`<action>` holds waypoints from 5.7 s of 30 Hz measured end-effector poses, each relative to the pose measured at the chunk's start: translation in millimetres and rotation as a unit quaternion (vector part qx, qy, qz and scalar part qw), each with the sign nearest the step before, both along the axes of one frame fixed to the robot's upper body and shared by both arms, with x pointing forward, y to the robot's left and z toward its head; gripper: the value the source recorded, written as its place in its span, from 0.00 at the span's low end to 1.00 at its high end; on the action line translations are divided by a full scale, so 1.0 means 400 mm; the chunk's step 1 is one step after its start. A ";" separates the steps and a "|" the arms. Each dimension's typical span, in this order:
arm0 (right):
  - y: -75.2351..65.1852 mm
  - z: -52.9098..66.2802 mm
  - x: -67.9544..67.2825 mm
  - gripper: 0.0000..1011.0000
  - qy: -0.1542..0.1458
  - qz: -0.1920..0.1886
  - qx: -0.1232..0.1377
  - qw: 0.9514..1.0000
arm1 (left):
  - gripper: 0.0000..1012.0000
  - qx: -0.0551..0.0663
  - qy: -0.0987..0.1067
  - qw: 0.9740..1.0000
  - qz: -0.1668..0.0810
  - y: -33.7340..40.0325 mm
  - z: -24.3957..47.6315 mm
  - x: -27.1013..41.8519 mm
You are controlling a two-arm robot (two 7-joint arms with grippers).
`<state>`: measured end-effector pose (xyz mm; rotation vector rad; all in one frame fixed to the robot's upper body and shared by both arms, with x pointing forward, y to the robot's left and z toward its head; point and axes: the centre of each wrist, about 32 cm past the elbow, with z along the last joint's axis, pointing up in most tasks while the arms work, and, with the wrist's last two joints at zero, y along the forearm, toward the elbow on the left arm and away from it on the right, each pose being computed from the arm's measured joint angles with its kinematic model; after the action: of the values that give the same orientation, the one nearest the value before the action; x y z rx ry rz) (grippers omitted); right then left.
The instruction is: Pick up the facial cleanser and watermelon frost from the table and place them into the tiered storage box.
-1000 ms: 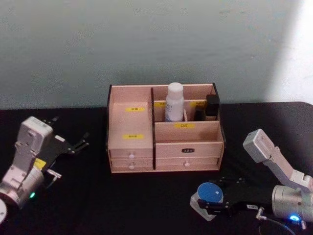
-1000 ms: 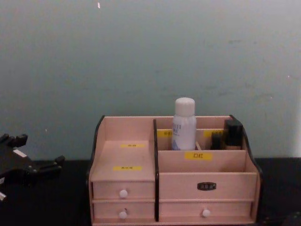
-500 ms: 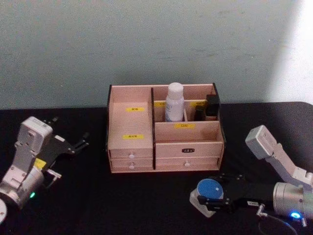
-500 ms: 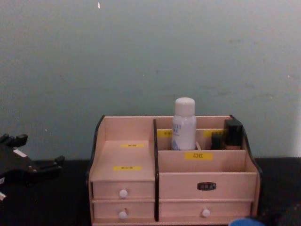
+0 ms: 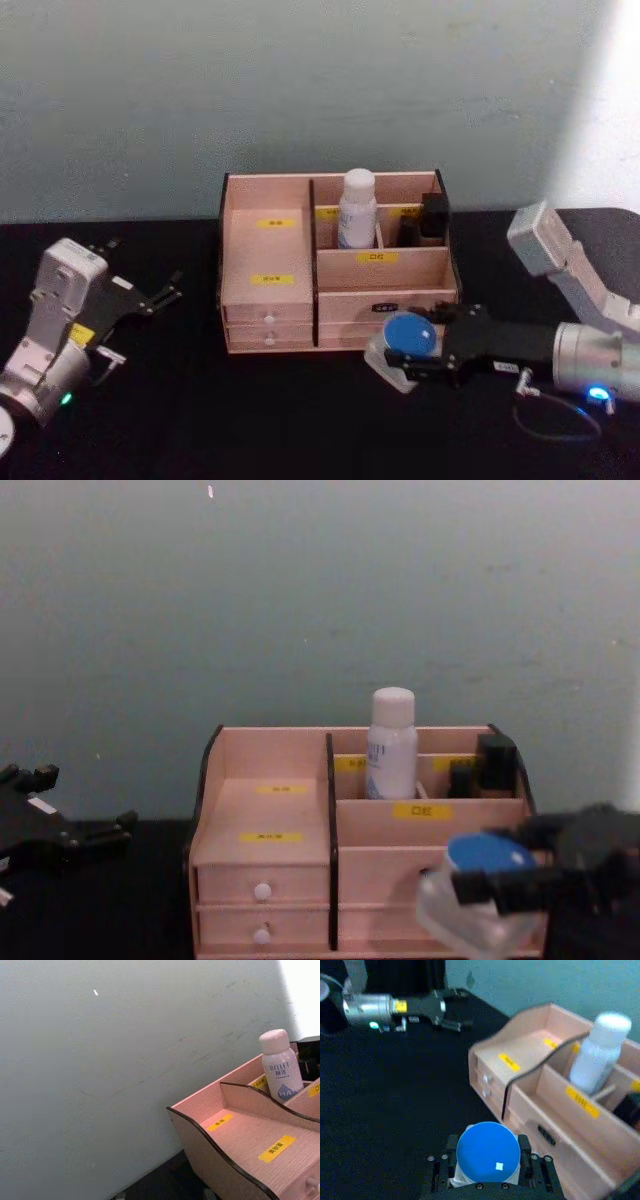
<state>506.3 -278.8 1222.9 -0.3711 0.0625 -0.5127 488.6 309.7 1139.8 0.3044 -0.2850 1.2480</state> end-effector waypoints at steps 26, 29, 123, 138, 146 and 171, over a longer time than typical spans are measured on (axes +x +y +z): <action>0.169 0.082 0.165 0.72 -0.041 -0.008 0.042 0.998 | 0.99 0.000 0.000 1.000 0.000 0.000 0.000 0.000; 0.190 0.084 0.188 0.72 -0.038 -0.015 0.047 0.998 | 0.99 0.000 0.000 1.000 0.000 0.000 0.000 0.000; 0.228 0.094 0.208 0.99 -0.066 -0.057 0.107 0.990 | 0.99 0.000 0.000 1.000 0.000 0.000 0.000 0.000; 0.082 0.040 0.143 0.99 -0.111 -0.232 0.118 0.959 | 0.99 0.000 0.000 1.000 0.000 0.000 0.000 0.000; 0.051 -0.019 0.120 0.99 -0.140 -0.311 0.111 0.933 | 0.99 0.000 0.000 1.000 0.000 0.000 0.000 0.000; 0.057 -0.159 0.092 0.99 -0.143 -0.432 0.075 0.887 | 0.99 0.000 0.000 1.000 0.000 0.000 0.000 0.000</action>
<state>543.1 -255.9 1159.3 -0.0901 -0.0247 -1.4372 488.6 309.7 1139.8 0.3045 -0.2850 1.2479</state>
